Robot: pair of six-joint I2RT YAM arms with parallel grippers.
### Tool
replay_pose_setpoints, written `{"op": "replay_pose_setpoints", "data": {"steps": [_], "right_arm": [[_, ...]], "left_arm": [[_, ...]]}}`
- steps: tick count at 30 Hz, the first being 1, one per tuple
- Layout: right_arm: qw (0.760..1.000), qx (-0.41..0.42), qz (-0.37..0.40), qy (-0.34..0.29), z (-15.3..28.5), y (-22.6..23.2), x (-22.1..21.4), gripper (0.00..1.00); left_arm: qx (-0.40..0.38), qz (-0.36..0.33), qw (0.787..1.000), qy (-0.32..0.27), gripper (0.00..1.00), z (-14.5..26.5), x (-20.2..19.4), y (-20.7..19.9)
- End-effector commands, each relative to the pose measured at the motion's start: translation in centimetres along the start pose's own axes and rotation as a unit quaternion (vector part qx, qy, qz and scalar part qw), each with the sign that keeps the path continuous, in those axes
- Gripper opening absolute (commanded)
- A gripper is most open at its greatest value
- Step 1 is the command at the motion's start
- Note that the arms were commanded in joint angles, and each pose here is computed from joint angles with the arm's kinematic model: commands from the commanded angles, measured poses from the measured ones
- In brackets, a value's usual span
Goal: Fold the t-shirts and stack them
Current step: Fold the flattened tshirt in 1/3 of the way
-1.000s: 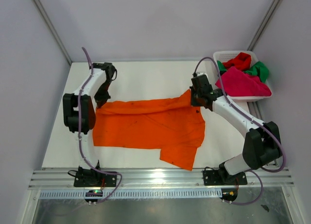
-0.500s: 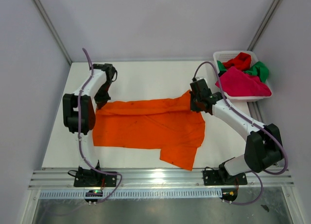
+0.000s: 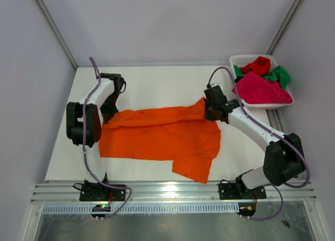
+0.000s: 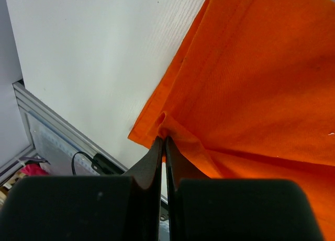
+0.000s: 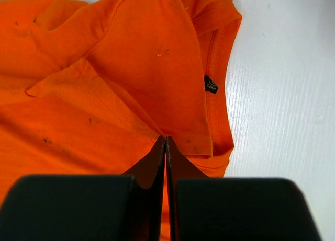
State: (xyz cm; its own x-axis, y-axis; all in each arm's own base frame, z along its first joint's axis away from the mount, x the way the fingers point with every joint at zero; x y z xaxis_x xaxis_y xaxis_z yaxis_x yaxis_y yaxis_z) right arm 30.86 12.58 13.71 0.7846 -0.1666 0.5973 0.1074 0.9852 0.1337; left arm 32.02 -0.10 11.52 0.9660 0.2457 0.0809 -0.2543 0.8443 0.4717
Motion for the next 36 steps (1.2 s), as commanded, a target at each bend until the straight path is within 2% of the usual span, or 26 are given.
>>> {"op": "replay_pose_setpoints", "data": {"steps": [1,10,11,12,13,17,18,36], "right_arm": [[1.000,0.006,-0.011,-0.026,1.0,0.5,1.2,0.03],[1.000,0.008,-0.011,-0.022,0.8,0.5,0.7,0.03],[1.000,0.008,-0.011,-0.022,0.8,0.5,0.7,0.03],[1.000,0.007,-0.011,-0.020,0.7,0.4,0.5,0.03],[1.000,0.006,-0.011,-0.019,0.7,0.4,0.4,0.03],[1.000,0.004,-0.011,-0.016,0.4,0.4,0.2,0.03],[1.000,0.004,-0.011,-0.016,0.4,0.4,0.3,0.03],[1.000,0.004,0.000,-0.017,0.3,0.6,0.7,0.03]], "left_arm": [[0.020,-0.013,1.000,0.017,0.00,1.4,-2.0,2.2],[0.029,-0.029,0.999,0.034,0.00,0.0,-2.8,1.8],[0.032,-0.031,0.998,0.036,0.02,-0.2,-3.0,1.8],[0.035,-0.032,0.998,0.037,0.24,-0.3,-3.0,1.9],[0.037,-0.033,0.998,0.038,0.34,-0.4,-3.1,1.8],[0.040,-0.031,0.998,0.041,0.53,-0.6,-3.1,1.7],[0.040,-0.031,0.998,0.042,0.55,-0.6,-3.0,1.7],[0.037,-0.026,0.998,0.034,0.54,-0.1,-1.5,1.3]]}}
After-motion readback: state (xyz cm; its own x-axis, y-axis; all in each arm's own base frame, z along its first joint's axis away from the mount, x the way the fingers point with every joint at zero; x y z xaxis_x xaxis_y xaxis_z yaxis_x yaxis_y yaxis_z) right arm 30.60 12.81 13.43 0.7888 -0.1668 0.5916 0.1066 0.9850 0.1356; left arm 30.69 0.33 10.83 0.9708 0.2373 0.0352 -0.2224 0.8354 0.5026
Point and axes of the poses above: each gripper's point midway between its finger pads, its own z axis back along the fingers, its own y axis along the line the jaws close on, x = y × z, the point moved 3 cm from there along z, back along the fingers, and after that the axes turned 9 degrees about -z, right-handed, at the moved point
